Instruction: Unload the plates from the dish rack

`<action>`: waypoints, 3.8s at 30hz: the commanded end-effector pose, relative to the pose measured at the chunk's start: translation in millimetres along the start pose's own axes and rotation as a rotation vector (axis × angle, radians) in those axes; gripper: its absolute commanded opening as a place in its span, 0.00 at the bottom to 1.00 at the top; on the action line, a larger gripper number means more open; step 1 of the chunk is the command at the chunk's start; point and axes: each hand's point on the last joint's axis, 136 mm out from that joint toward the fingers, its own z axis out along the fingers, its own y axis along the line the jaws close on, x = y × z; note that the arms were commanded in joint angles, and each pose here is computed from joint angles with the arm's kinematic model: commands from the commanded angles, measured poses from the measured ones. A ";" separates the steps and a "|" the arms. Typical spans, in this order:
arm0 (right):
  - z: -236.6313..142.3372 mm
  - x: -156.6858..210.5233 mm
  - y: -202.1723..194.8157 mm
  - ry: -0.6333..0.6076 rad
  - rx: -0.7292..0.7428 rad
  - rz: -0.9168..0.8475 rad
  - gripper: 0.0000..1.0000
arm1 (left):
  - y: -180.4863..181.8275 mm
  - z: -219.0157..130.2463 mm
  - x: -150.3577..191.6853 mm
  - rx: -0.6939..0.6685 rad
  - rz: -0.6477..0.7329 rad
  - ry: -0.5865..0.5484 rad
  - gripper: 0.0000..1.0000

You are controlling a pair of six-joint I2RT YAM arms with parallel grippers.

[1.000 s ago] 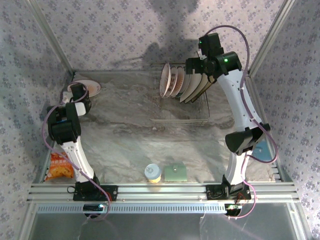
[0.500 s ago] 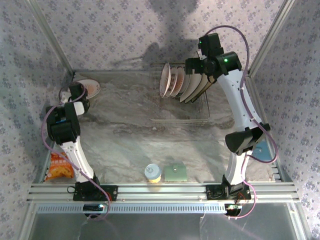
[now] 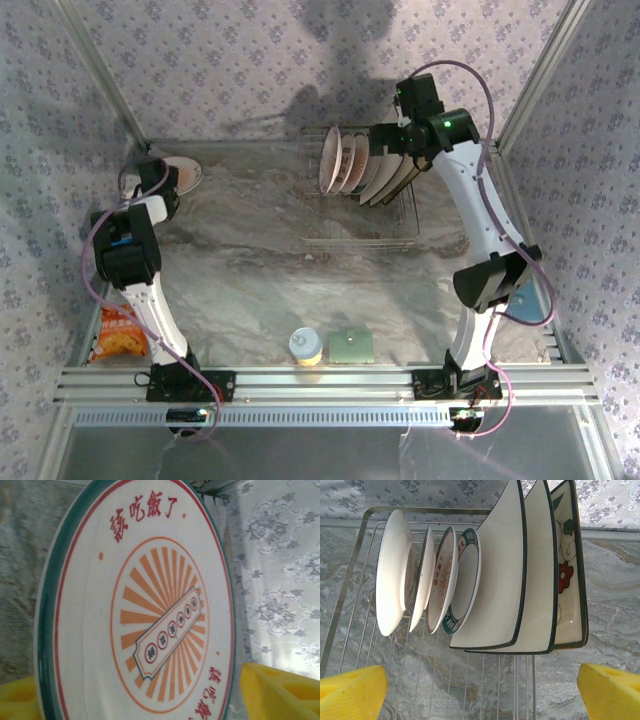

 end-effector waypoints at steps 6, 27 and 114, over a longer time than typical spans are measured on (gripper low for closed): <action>-12.5 -6.9 -2.4 -0.059 -0.039 0.046 1.00 | -21.2 -14.1 9.2 -0.046 0.146 0.056 0.92; 3.2 4.3 -6.3 -0.061 -0.082 0.080 1.00 | 6.2 -24.4 14.1 -0.186 0.317 0.093 0.99; 189.4 8.0 138.9 -0.070 0.067 -0.048 0.27 | -122.4 -241.8 100.2 0.065 1.383 0.282 0.99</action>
